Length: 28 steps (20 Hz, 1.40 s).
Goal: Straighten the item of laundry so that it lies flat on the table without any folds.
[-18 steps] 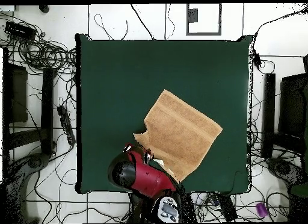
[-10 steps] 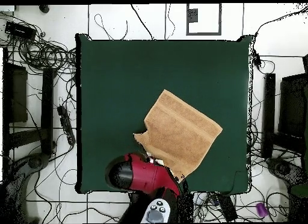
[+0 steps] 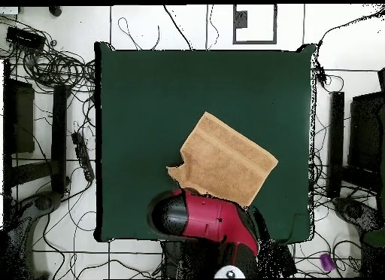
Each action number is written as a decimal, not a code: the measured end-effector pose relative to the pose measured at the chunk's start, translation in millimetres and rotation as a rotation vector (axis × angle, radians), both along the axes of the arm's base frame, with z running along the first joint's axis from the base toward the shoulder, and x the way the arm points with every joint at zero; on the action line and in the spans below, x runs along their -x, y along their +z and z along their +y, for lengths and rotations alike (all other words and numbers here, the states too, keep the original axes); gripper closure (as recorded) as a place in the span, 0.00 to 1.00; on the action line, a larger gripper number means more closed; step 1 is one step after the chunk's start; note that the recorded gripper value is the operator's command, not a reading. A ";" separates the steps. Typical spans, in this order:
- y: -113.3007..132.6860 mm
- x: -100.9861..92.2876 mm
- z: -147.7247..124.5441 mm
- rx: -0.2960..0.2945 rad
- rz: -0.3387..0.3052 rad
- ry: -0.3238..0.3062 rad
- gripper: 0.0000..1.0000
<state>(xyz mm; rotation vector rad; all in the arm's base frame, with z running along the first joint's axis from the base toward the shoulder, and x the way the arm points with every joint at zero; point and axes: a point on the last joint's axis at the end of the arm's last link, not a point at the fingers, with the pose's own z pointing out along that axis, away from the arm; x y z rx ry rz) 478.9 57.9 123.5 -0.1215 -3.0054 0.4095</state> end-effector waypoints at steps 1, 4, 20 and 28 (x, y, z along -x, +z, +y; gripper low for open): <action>8.3 -5.9 -8.8 0.005 -0.016 -0.003 0.00; 19.9 -20.2 -31.0 0.010 -0.051 -0.012 0.00; 4.5 -117.9 -52.5 -0.012 0.000 0.271 0.00; -14.8 -154.7 0.7 -0.094 0.010 0.412 0.00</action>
